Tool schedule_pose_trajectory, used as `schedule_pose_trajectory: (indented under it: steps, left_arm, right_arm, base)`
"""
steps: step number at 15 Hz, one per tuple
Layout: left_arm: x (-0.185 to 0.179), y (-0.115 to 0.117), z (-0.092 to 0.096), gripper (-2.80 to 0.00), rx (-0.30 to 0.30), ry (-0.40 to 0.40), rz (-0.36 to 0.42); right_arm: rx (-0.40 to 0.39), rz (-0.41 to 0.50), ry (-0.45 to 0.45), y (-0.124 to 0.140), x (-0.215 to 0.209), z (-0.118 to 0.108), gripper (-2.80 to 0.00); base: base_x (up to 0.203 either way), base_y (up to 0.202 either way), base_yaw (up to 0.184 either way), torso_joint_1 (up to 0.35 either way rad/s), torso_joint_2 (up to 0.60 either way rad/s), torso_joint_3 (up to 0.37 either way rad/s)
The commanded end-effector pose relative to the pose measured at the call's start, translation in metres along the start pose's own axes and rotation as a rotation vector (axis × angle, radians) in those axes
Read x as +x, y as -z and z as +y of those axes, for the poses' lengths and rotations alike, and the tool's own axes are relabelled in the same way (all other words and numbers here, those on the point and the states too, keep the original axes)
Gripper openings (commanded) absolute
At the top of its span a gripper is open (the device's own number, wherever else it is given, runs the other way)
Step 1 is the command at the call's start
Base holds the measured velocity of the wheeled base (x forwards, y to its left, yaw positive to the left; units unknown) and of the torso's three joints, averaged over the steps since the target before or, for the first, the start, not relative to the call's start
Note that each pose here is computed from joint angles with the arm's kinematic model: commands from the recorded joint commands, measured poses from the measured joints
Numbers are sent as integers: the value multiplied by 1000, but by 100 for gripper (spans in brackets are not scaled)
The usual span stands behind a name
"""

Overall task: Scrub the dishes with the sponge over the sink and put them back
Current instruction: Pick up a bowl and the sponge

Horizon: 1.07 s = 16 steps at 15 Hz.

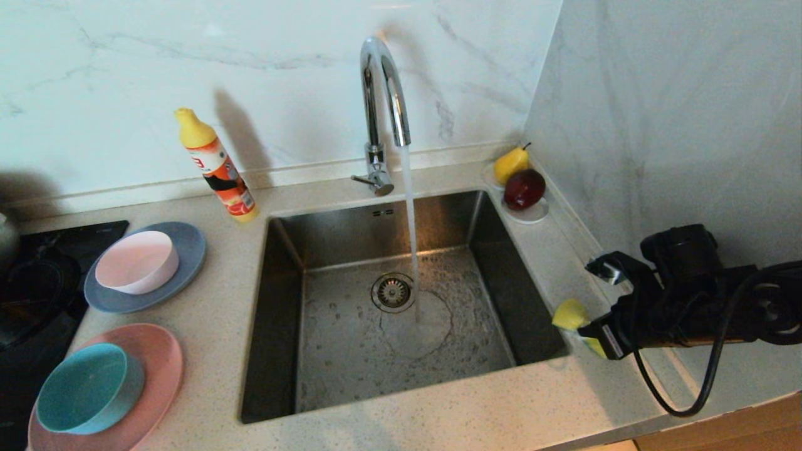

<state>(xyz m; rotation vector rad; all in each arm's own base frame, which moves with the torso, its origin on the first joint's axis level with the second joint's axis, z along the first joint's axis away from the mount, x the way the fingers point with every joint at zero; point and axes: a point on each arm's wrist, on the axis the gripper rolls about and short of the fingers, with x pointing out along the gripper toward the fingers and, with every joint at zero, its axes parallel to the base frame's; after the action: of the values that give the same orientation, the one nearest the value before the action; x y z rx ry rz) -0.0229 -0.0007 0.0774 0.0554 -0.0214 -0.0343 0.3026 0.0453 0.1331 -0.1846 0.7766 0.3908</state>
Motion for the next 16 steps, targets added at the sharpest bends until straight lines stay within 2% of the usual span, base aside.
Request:
schedule_pose_trajectory:
  steps: [1,7,10,14,16]
  left_arm:
    - [1,5,0,-280,-1,1,19]
    - [1,5,0,-280,-1,1,19]
    - [1,5,0,-280,-1,1,20]
    - [1,5,0,-280,-1,1,19]
    - [1,5,0,-280,-1,1,19]
  right_arm:
    - [-3,-15,5,-2,-4,0,-280]
    - [-2,-43,34,-5,-18,0,-280]
    - [95,-32,109,-6,-17,0,-280]
    - [163,-17,152,-5,-11,-1,-280]
    - [167,-3,159,-3,-7,-1,-280]
  base:
    - [0,0,0,0,0,0]
    - [0,0,0,0,0,0]
    - [0,0,0,0,0,0]
    - [0,0,0,0,0,0]
    - [0,0,0,0,0,0]
